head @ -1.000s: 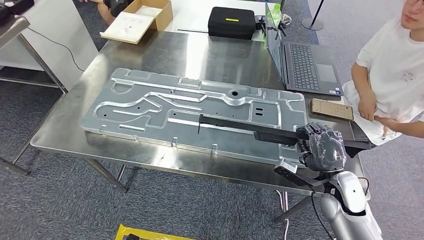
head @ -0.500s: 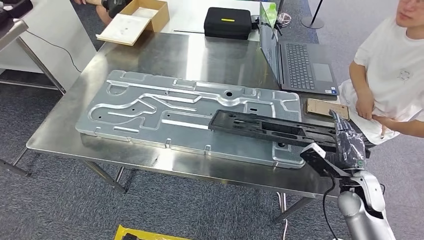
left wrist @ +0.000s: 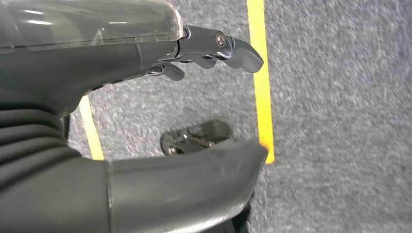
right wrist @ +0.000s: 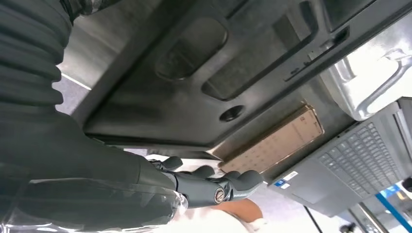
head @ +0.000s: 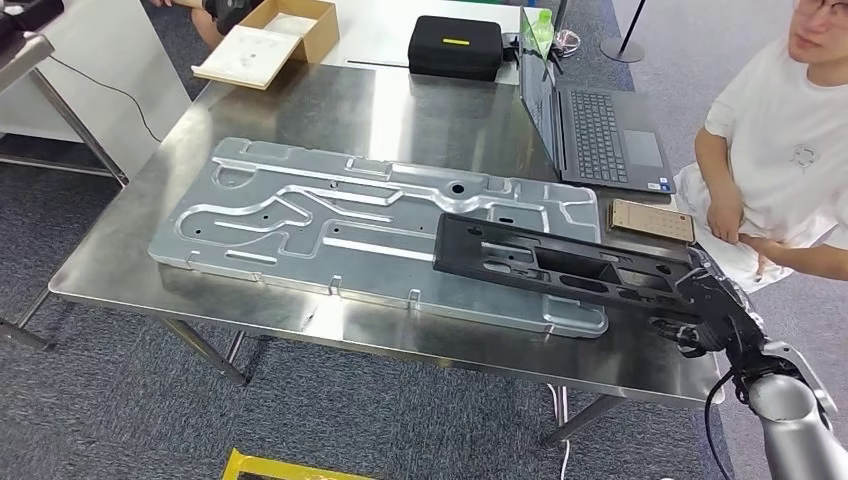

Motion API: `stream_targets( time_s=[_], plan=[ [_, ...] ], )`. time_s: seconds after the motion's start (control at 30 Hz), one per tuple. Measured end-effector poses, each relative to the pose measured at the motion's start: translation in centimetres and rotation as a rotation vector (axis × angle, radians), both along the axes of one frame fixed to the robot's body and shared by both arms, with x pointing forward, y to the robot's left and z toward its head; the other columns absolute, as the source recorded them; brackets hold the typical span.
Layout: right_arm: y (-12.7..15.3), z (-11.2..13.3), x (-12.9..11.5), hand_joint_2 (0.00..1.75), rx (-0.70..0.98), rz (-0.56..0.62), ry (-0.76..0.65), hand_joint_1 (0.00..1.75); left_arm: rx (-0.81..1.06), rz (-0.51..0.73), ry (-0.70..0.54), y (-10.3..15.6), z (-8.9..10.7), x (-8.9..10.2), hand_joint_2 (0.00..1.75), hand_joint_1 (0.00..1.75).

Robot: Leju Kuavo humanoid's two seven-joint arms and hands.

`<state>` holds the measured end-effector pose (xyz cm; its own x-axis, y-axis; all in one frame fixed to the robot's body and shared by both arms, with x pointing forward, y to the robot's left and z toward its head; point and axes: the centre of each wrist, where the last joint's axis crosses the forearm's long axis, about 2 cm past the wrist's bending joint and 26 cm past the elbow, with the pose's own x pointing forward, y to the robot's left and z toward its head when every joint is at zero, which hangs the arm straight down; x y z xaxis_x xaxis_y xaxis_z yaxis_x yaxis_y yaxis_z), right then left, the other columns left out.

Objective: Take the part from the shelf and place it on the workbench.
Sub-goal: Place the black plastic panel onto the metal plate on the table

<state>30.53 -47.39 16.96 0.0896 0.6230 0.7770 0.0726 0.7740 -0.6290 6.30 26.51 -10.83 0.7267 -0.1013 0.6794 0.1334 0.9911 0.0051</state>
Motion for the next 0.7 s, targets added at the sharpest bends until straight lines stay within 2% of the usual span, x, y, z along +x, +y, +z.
stream_targets(
  time_s=[0.03, 0.1, 0.17, 0.23, 0.3, 0.4, 0.53, 0.67, 0.7],
  plan=[
    [-0.4, 0.1, 0.0, 1.75, 0.015, 0.007, 0.020, 0.00, 0.000, 0.001, 0.000, 0.0, 0.0, 0.0, 0.00, 0.00],
    [-1.4, 0.2, -0.2, 0.87, 0.074, 0.041, 0.072, 0.00, 0.001, 0.004, -0.004, 0.1, 0.0, 0.0, 0.00, 0.00],
    [-2.4, 0.2, -0.4, 0.00, 0.116, 0.075, 0.057, 0.00, 0.002, 0.011, -0.004, 0.2, 0.0, -0.1, 0.00, 0.00],
    [-2.4, 0.1, -0.3, 0.00, 0.072, 0.079, -0.078, 0.00, 0.004, 0.021, -0.003, 0.3, -0.1, -0.3, 0.00, 0.00],
    [-0.9, 0.0, 0.1, 0.00, -0.013, 0.067, -0.229, 0.00, 0.007, 0.029, -0.003, 0.3, -0.1, -0.4, 0.00, 0.00],
    [1.5, -0.2, 0.5, 0.00, -0.041, 0.064, -0.302, 0.00, 0.008, 0.034, -0.010, 0.3, 0.0, -0.1, 0.00, 0.00],
    [2.7, 0.0, 0.6, 1.75, -0.031, 0.077, -0.363, 0.00, 0.008, 0.036, -0.007, 0.3, -0.1, -0.3, 0.00, 0.00],
    [5.1, 0.6, 0.4, 0.00, -0.129, 0.067, -0.579, 0.00, 0.017, 0.025, -0.003, 0.3, -0.1, -0.3, 0.00, 0.00],
    [6.0, 0.7, 0.2, 0.00, -0.154, 0.061, -0.621, 0.00, 0.020, 0.022, -0.001, 0.3, -0.1, -0.3, 0.00, 0.00]
  ],
)
